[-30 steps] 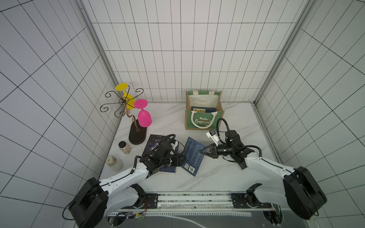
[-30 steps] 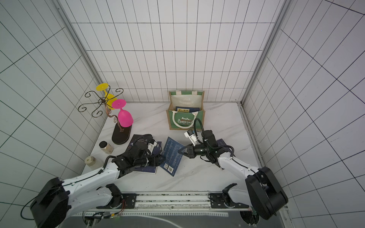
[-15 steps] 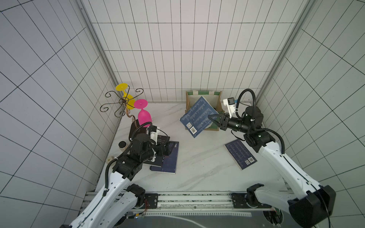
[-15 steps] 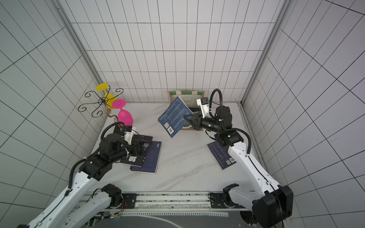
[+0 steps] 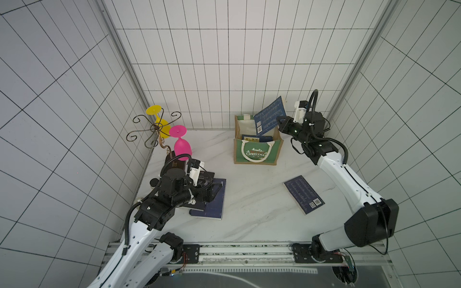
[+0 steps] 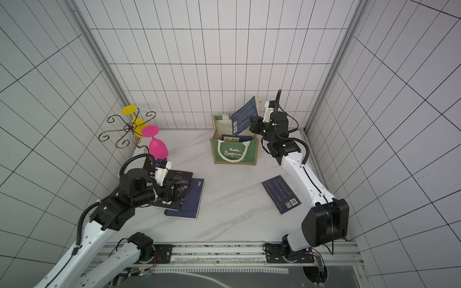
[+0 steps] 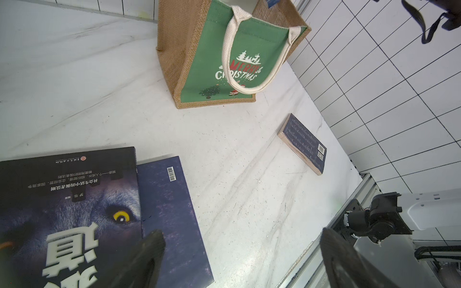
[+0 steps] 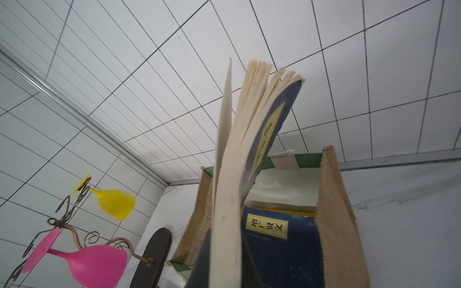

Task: Put the books into the canvas bag
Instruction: Place the book in the canvas bag.

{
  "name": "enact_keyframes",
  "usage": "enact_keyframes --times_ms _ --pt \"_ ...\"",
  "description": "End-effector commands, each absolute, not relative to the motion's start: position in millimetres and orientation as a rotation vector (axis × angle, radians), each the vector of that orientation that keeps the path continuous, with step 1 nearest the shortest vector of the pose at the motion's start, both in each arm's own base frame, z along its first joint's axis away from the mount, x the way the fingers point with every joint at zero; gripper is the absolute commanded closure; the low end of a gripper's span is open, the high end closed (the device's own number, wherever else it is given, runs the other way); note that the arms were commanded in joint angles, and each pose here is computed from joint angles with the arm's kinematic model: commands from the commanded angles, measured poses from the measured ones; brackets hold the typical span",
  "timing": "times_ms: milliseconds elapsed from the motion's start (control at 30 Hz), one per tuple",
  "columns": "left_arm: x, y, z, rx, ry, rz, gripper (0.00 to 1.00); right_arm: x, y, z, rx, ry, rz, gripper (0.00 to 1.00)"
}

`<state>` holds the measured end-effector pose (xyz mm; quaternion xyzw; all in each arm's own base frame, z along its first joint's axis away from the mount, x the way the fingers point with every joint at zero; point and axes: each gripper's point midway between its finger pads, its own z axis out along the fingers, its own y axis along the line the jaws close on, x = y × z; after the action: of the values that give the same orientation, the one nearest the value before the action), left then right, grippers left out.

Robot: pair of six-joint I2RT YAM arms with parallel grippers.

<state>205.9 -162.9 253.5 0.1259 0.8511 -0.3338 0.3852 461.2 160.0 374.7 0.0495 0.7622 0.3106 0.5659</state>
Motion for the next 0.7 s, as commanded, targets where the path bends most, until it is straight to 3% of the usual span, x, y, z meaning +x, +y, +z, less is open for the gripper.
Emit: enact_keyframes --times_ms 0,667 --pt "204.5 -164.7 251.4 0.351 2.158 -0.858 0.03 465.1 151.0 396.2 0.183 1.705 0.723 1.0" --pt "209.2 -157.6 254.8 0.308 2.134 -0.839 0.03 476.8 213.9 293.3 0.382 1.865 0.681 1.0"
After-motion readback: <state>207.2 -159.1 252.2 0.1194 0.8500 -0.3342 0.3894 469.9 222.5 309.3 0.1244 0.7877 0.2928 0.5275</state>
